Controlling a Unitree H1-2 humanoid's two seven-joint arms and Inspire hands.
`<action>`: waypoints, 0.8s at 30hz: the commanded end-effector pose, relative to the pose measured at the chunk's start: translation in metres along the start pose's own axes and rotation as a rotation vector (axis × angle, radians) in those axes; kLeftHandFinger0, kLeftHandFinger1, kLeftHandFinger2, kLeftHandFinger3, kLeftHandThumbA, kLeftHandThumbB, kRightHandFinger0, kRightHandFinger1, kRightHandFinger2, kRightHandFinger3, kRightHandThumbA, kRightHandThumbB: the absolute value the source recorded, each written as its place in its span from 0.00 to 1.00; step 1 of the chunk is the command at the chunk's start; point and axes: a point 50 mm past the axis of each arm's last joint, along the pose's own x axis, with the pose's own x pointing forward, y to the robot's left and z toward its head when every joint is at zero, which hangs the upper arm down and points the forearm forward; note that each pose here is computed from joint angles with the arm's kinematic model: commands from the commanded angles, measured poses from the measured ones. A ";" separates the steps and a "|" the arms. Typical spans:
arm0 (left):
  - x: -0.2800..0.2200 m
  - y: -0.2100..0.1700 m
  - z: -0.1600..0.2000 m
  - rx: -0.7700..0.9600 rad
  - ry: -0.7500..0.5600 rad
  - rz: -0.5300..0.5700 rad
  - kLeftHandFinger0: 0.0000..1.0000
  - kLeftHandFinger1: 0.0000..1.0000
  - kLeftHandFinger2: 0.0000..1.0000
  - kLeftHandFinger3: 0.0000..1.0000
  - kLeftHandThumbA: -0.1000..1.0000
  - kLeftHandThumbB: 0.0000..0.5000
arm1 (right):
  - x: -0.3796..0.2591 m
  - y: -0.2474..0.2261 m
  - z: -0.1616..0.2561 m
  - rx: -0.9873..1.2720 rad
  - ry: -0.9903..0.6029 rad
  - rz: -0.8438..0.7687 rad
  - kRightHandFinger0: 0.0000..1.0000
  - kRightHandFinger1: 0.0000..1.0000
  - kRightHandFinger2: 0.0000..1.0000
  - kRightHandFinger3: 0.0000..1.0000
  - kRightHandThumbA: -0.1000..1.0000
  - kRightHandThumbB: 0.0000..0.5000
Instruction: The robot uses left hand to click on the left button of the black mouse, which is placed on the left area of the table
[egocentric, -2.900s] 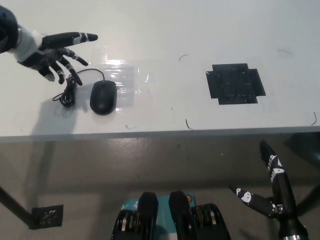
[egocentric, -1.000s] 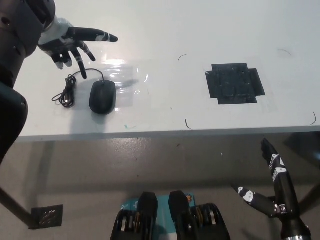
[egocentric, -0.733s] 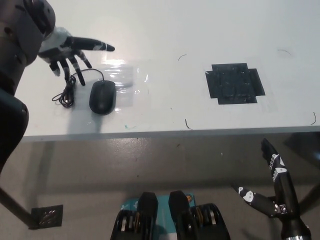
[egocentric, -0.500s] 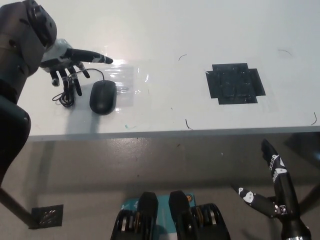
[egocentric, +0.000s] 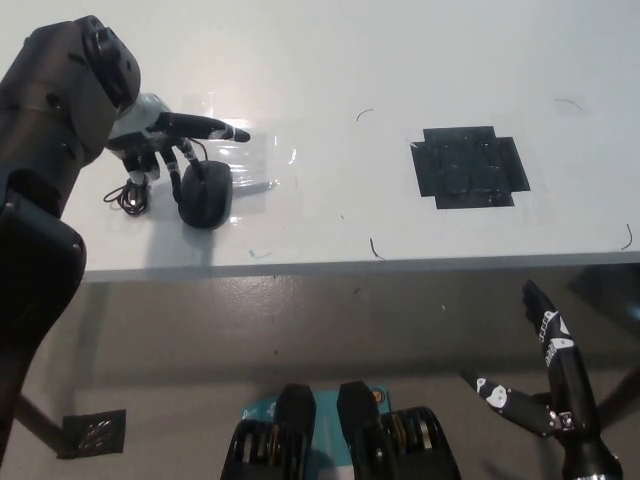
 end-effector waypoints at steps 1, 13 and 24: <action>-0.017 0.015 0.013 -0.004 -0.026 0.067 0.00 0.06 0.40 1.00 1.00 1.00 | 0.006 -0.003 0.011 0.009 -0.053 0.003 1.00 1.00 1.00 1.00 0.94 0.22; -0.017 0.014 0.003 -0.017 0.007 0.032 0.00 0.07 0.41 1.00 1.00 0.99 | 0.007 -0.006 0.012 0.002 -0.065 0.007 1.00 1.00 1.00 1.00 0.93 0.22; -0.011 0.010 0.000 0.006 0.008 0.027 0.00 0.06 0.36 1.00 1.00 0.99 | 0.005 -0.004 0.011 0.001 -0.060 0.012 1.00 1.00 1.00 1.00 0.94 0.25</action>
